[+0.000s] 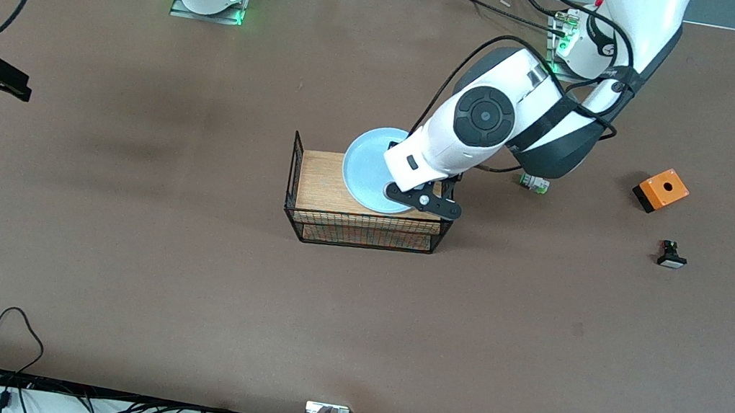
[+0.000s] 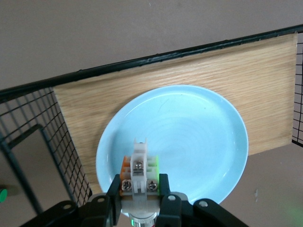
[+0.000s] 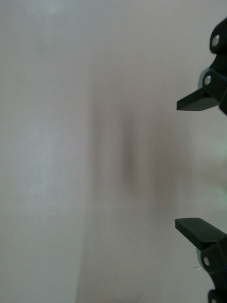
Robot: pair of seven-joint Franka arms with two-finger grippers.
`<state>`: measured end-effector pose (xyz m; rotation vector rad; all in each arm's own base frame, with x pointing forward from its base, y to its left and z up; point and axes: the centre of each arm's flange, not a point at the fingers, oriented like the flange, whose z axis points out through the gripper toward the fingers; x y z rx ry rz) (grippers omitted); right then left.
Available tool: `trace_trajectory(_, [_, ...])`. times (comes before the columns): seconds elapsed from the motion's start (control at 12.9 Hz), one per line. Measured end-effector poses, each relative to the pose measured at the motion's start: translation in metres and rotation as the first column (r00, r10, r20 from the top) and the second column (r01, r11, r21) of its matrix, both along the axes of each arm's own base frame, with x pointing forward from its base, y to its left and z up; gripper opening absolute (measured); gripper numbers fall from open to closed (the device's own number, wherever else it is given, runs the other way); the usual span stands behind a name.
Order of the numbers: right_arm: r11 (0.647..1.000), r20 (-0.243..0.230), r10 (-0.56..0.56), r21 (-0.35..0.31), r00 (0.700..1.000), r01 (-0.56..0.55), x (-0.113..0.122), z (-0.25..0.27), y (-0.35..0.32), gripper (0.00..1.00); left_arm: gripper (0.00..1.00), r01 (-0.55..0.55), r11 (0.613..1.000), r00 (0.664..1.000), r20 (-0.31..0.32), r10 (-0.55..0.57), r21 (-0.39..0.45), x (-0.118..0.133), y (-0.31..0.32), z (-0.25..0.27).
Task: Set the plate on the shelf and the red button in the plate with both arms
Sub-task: 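Carry the white-red switch over the plate with the left gripper, then lower the switch onto the plate and open the left gripper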
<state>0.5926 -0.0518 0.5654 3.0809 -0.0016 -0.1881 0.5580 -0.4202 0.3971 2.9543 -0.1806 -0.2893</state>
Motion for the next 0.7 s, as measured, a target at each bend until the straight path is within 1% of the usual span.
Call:
trace_trajectory(0.15, [1.000, -0.006, -0.010, 0.001, 1.000, 0.010, 0.002, -0.004, -0.006, 1.00, 0.33, 0.002, 1.000, 1.000, -0.009, -0.002, -0.003, 0.000, -0.006, -0.015])
trace_trajectory(0.39, [1.000, 0.011, -0.008, 0.000, 1.000, 0.008, 0.006, 0.002, -0.005, 1.00, 0.33, 0.007, 1.000, 1.000, -0.023, -0.007, 0.002, -0.007, -0.017, -0.027])
trace_trajectory(0.54, [1.000, 0.016, -0.008, -0.001, 1.000, 0.008, 0.008, 0.004, -0.005, 1.00, 0.33, 0.007, 1.000, 1.000, -0.021, -0.007, 0.000, -0.008, -0.020, -0.028])
trace_trajectory(0.62, [1.000, 0.017, -0.008, -0.001, 1.000, 0.008, 0.009, 0.004, -0.005, 1.00, 0.44, 0.005, 1.000, 1.000, -0.016, -0.005, -0.003, -0.007, -0.020, -0.028])
trace_trajectory(0.7, [1.000, 0.020, -0.007, -0.002, 1.000, 0.007, 0.010, 0.005, -0.005, 1.00, 0.52, 0.002, 1.000, 1.000, -0.010, -0.003, -0.007, -0.005, -0.020, -0.026])
